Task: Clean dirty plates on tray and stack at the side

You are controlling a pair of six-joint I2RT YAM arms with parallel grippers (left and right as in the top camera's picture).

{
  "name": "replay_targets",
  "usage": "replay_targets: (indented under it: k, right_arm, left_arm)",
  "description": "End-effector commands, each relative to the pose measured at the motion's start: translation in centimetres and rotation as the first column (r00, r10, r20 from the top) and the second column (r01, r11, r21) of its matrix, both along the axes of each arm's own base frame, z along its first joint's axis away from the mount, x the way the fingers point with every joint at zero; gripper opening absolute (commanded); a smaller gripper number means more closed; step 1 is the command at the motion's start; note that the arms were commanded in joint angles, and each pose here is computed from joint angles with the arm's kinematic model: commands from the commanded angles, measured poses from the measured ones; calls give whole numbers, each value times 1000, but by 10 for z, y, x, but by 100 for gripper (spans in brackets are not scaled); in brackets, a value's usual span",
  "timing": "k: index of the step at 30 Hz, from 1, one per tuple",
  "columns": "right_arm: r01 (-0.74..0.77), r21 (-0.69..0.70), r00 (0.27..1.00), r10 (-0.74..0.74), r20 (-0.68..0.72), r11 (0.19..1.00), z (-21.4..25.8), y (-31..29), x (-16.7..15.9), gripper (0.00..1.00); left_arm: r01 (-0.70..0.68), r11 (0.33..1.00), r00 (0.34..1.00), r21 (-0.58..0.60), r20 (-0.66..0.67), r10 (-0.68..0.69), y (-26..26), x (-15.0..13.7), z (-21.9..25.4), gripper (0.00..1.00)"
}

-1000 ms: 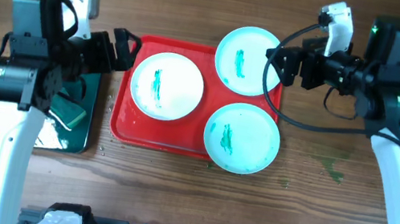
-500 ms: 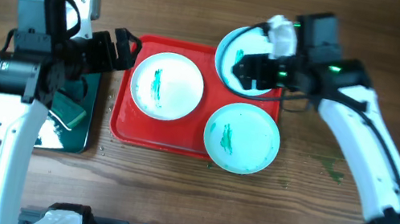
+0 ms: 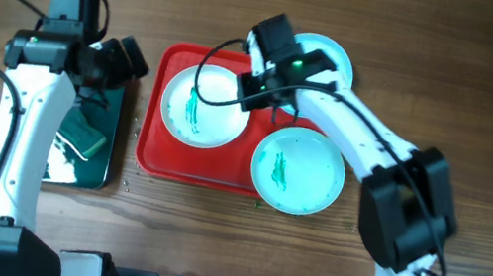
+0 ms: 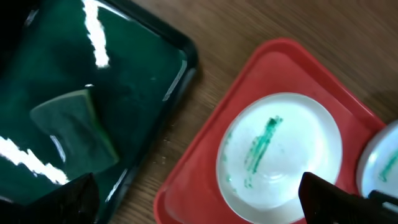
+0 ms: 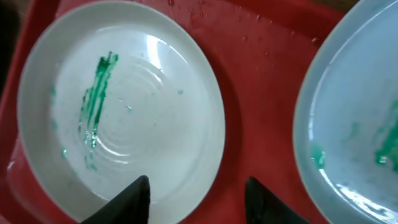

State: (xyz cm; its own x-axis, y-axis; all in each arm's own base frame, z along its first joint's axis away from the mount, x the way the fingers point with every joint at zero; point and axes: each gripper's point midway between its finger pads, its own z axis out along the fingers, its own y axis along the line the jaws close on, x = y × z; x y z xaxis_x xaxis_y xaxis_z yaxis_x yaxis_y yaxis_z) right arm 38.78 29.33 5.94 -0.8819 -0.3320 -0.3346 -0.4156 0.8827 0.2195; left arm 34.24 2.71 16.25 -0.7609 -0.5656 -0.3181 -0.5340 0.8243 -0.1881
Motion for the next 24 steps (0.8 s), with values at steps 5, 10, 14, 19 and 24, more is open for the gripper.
replay_targets:
  k: [5, 10, 14, 19, 24]
  right_arm:
    - [112, -76, 993, -113, -15, 991, -34, -4, 9, 35]
    - [159, -75, 987, -161, -18, 984, -41, -5, 12, 33]
    - [174, -42, 980, -177, -88, 984, -54, 4, 5, 27]
    - [196, -43, 974, -200, -109, 980, -59, 6, 1, 19]
    - [183, -37, 977, -186, -104, 982, -61, 14, -1, 4]
  left_arm:
    - [-174, 985, 984, 20, -29, 174, 51, -14, 0, 100]
    - [-188, 982, 981, 25, -40, 189, 55, -17, -1, 100]
    - [-189, 982, 980, 26, -64, 190, 55, -21, -5, 100]
    - [-253, 967, 960, 6, -117, 252, 54, -27, -23, 96]
    - [-277, 961, 945, 3, -182, 273, 50, -41, -44, 63]
